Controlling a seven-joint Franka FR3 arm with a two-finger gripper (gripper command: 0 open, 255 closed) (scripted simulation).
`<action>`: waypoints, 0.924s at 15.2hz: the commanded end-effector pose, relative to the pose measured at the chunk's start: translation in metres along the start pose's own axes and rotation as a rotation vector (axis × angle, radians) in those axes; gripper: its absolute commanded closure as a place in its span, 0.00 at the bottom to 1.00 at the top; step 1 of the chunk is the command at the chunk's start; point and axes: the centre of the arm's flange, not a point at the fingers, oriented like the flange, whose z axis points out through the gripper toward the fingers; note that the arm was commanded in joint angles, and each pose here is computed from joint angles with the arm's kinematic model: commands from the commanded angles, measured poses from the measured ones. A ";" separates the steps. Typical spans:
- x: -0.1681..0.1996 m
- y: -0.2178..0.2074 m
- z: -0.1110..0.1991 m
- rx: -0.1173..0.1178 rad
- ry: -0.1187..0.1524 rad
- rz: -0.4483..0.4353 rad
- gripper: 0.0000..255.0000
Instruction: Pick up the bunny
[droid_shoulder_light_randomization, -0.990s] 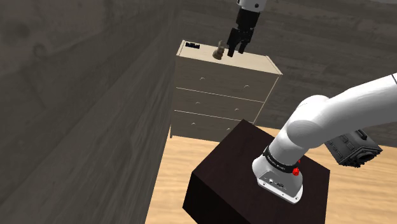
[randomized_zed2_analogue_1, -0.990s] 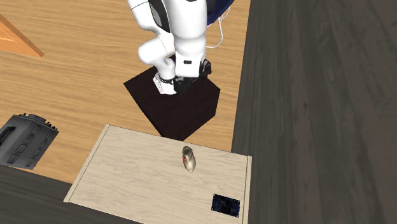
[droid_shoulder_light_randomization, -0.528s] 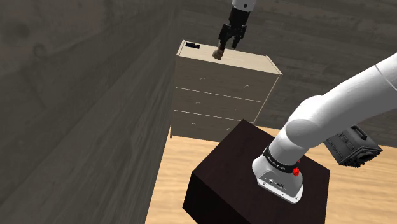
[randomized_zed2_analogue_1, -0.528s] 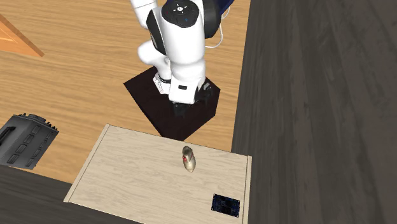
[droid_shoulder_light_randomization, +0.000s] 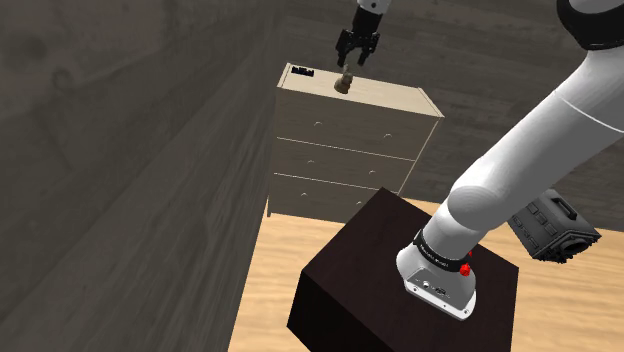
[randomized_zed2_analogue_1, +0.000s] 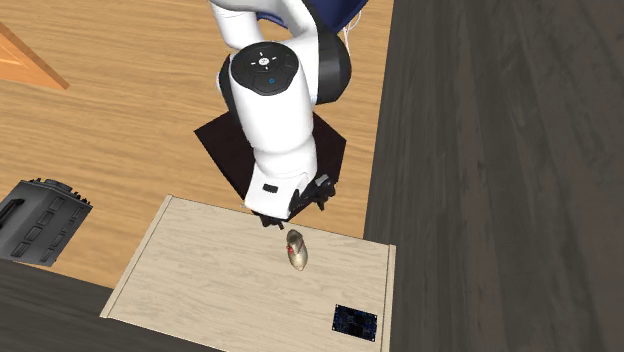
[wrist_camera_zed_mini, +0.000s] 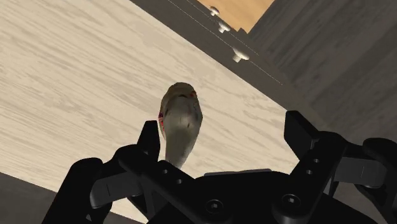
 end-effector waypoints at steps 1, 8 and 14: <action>0.018 0.016 0.003 -0.005 0.020 0.030 0.00; 0.031 0.030 0.031 -0.009 0.038 0.057 0.00; 0.029 0.030 0.044 -0.009 0.038 0.057 1.00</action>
